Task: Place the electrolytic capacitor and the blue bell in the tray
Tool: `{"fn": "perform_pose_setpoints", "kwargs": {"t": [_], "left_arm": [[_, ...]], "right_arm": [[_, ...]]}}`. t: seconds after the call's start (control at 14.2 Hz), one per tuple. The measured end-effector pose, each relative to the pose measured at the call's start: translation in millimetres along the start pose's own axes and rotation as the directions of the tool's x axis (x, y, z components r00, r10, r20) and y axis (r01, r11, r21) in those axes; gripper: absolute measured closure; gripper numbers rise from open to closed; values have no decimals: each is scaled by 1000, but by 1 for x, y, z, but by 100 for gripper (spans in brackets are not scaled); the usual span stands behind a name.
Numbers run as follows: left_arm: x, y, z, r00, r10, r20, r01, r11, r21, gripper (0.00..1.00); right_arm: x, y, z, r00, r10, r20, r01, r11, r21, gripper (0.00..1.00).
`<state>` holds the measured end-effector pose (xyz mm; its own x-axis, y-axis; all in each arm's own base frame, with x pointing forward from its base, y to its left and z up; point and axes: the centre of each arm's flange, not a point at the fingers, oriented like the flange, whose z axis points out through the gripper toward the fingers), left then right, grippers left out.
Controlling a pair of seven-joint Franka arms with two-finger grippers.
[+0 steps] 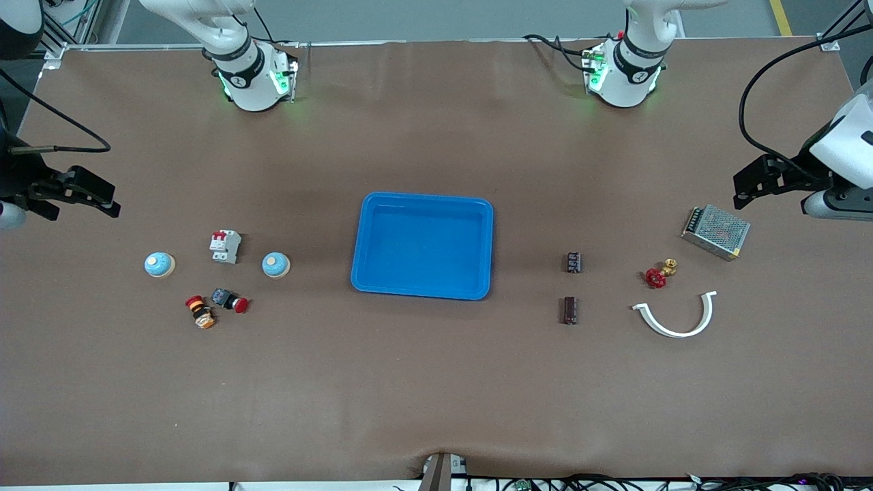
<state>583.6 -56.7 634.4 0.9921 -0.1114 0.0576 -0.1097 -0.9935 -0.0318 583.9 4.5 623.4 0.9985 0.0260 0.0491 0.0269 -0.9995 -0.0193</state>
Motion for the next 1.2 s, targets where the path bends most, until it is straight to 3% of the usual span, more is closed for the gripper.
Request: {"fn": "perform_pose_setpoints", "kwargs": {"t": [0.78,0.99,1.2], "left_arm": [[3,1,9,1000,0,15,0,1000,-6,0],[10,1,27,999,-1,46,2,1000,-11,0],[18,1,42,998,-25,52,25,1000,-13,0]], "right_arm": [[-1,-7,-2,1000,-11,-1,11,1000,1,0],[-1,-7,9,999,-11,31,11,1000,1,0],[-1,-17,44,995,-17,102,17,1000,5,0]]}}
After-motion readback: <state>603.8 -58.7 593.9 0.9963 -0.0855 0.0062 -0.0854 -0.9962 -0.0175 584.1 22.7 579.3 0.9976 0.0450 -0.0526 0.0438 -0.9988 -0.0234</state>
